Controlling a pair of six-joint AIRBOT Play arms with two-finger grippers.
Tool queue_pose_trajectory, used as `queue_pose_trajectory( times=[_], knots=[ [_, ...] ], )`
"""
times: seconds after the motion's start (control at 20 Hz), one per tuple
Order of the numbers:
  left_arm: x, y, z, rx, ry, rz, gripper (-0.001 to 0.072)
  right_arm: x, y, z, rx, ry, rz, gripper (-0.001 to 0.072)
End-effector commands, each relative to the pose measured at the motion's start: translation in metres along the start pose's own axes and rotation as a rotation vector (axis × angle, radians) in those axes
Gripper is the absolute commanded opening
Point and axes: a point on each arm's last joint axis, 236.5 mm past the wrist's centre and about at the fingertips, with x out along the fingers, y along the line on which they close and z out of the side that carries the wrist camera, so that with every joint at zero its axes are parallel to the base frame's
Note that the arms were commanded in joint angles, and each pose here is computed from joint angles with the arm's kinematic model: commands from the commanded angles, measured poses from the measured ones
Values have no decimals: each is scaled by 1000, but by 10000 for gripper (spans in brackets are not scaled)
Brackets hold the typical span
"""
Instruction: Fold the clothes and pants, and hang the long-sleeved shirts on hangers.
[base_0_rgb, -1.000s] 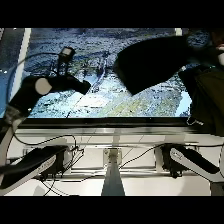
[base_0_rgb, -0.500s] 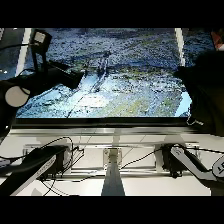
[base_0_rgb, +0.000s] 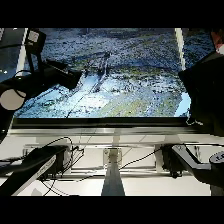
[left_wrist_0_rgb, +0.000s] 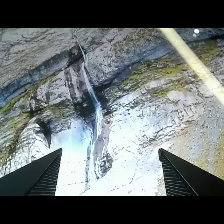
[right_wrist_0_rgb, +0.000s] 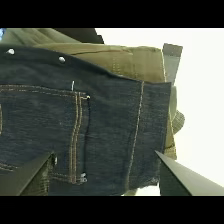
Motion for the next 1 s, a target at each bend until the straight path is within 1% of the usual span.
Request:
queue_pose_trajectory(
  times=[0.0,0.05,0.1,0.15,0.25,0.4,0.55,0.75,0.95],
  knots=[
    [-1,0,1,1,-2,0,690,8,31,-12,-65,65,114,399],
    [-1,0,1,1,-2,0,690,9,50,-20,-97,87,160,265],
    [-1,0,1,1,-3,1,690,9,75,-27,-147,99,213,97],
    [-1,0,1,1,-2,0,690,6,100,-35,-207,100,264,38],
    [-1,0,1,1,-2,0,690,-7,157,-60,-382,90,384,38],
    [-1,0,1,1,-3,1,690,-46,234,-136,-758,106,583,38],
    [-1,0,1,1,-2,0,691,-92,273,-225,-1106,133,748,38],
    [-1,0,1,1,-2,0,690,-132,285,-296,-1424,80,850,38],
    [-1,0,1,1,-3,0,690,-152,283,-329,-1518,93,910,38]
  ],
)
